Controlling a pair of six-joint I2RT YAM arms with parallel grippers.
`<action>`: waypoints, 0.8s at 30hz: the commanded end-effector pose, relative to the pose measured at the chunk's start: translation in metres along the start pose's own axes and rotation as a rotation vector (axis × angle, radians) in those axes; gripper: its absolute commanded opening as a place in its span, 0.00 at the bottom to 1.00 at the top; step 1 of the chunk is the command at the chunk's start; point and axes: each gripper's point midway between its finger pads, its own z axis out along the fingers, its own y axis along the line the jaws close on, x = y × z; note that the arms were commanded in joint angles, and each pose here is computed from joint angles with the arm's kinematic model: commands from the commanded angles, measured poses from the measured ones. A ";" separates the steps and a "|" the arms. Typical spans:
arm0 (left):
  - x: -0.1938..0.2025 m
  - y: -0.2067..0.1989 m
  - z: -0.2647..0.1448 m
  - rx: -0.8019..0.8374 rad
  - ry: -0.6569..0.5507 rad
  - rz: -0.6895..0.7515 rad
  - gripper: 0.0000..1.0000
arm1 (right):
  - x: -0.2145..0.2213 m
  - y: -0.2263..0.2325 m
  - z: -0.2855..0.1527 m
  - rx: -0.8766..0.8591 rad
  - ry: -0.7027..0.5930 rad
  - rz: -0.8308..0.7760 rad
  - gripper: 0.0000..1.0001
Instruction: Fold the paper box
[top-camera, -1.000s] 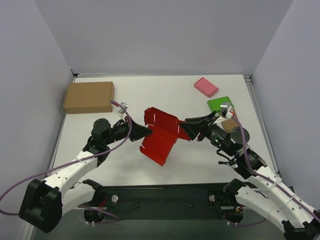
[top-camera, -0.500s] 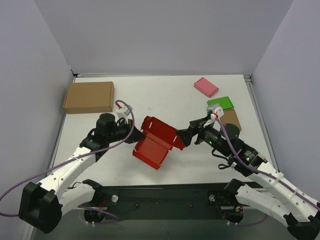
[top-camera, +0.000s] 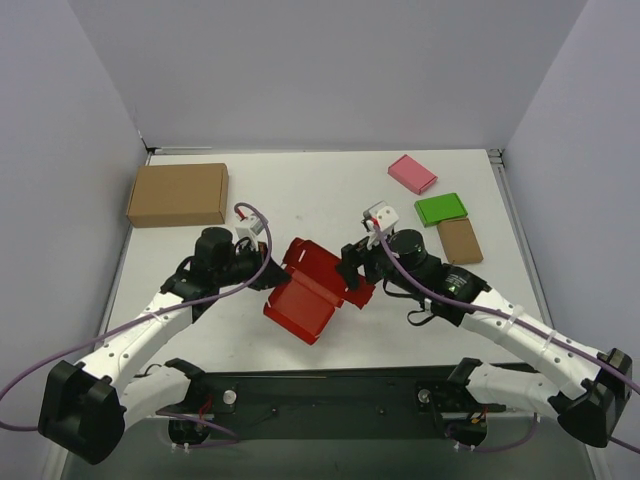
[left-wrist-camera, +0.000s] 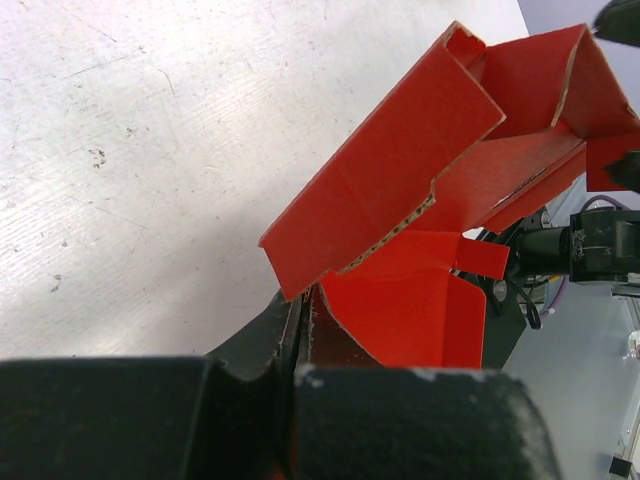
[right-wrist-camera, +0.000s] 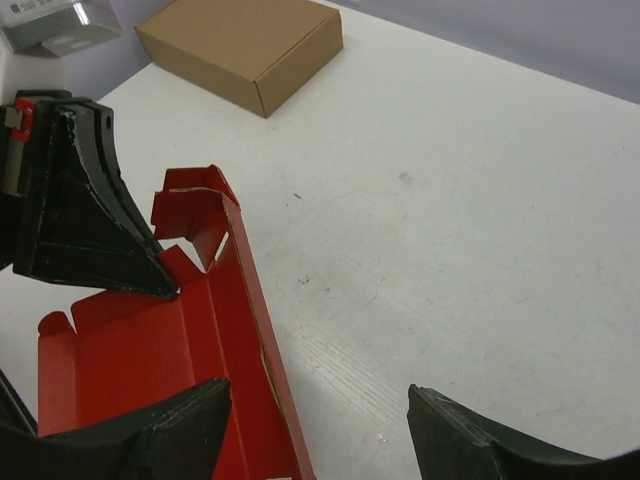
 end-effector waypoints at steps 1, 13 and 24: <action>-0.015 -0.023 -0.007 0.101 -0.044 0.078 0.00 | -0.016 0.011 0.005 -0.047 -0.034 -0.038 0.67; -0.010 -0.057 -0.023 0.285 -0.045 0.157 0.00 | -0.028 0.031 0.004 -0.283 -0.094 0.038 0.08; -0.012 -0.064 -0.035 0.366 -0.105 0.126 0.00 | -0.042 0.043 -0.026 -0.467 -0.163 0.100 0.00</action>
